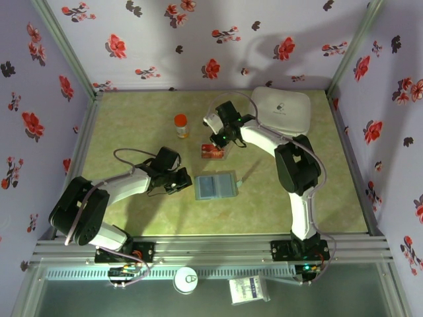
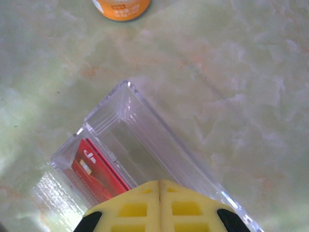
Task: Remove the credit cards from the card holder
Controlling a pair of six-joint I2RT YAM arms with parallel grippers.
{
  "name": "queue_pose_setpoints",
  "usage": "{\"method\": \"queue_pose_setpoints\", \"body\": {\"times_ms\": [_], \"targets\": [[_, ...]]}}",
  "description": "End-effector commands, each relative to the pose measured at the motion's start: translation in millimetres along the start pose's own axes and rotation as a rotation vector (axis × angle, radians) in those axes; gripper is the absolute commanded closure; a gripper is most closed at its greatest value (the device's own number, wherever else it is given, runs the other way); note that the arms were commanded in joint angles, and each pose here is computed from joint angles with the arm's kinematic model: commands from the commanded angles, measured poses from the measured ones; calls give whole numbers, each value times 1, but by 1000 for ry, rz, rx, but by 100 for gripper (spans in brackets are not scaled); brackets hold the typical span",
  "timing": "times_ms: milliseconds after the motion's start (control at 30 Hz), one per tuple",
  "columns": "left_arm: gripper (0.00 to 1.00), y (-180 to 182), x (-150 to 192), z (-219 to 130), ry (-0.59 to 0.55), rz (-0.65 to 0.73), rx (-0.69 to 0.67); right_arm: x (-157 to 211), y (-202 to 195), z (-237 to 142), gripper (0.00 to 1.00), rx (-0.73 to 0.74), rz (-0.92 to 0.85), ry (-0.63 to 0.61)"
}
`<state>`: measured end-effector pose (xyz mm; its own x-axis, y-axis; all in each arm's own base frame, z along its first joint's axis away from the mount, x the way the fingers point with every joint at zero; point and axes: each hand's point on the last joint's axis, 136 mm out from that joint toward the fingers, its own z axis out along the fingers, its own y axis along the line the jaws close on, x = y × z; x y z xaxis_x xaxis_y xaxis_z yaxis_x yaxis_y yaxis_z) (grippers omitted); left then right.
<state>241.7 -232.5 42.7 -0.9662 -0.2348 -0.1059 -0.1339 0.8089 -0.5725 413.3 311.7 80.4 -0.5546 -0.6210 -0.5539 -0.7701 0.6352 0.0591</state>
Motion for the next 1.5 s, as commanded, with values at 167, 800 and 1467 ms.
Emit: {"method": "queue_pose_setpoints", "body": {"times_ms": [167,800,1467], "targets": [[94,-5,-2,-3,0,4,21,-6,10,-17,100,-17,7,-40],[94,-5,-1,-1,11,5,21,15,20,-1,100,-78,23,47],[94,-3,0,1,12,5,21,-14,0,-8,100,10,13,-7]]}}
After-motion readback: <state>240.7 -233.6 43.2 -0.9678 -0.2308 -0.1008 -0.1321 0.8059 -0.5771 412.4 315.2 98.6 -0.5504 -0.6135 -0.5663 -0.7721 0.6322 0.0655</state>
